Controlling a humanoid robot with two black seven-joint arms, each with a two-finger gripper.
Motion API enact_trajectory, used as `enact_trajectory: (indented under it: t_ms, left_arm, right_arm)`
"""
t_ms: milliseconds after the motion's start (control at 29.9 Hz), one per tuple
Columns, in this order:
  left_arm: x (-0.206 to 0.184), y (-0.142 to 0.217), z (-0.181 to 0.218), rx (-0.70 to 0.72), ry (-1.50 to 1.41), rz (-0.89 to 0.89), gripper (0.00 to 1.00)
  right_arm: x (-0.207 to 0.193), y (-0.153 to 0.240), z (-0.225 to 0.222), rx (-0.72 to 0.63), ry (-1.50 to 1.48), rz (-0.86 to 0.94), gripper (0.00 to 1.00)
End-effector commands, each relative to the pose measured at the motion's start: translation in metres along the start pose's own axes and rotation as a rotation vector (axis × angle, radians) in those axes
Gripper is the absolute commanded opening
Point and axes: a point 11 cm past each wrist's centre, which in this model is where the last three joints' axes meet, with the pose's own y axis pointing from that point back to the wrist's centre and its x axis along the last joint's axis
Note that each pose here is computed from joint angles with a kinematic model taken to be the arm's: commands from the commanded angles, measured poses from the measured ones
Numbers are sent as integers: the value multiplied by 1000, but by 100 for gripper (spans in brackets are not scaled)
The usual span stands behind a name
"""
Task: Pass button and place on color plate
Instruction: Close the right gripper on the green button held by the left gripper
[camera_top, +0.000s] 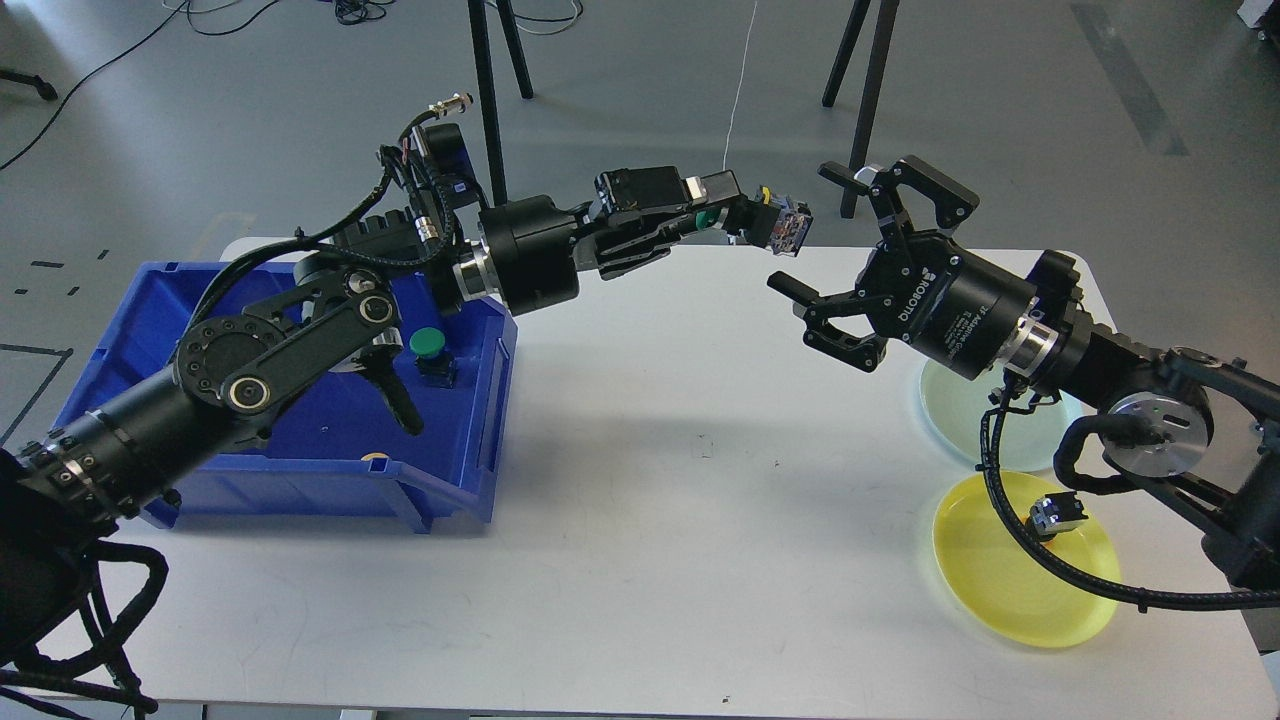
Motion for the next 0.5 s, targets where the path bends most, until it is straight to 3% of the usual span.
enact_trajectory:
  t_ms: [0,100,134,234,469]
  left_arm:
    - [1,0,0,1,0,3,5]
    - [1,0,0,1,0,3,5]
    - [1,0,0,1,0,3,5]
    - [1,0,0,1,0,3,5]
    - [1,1,0,1,-1,3,5]
  right_arm:
    - [-3,-3,0,6,-5,-13,98]
    - [-4,-4,-1,15,-5,-17,94]
    - [-4,-3,-2,19,-4,-15,89]
    - [-4,-4,-3,30,-4,-17,59]
    - [-3,-3,-3,34,-2,-13,37]
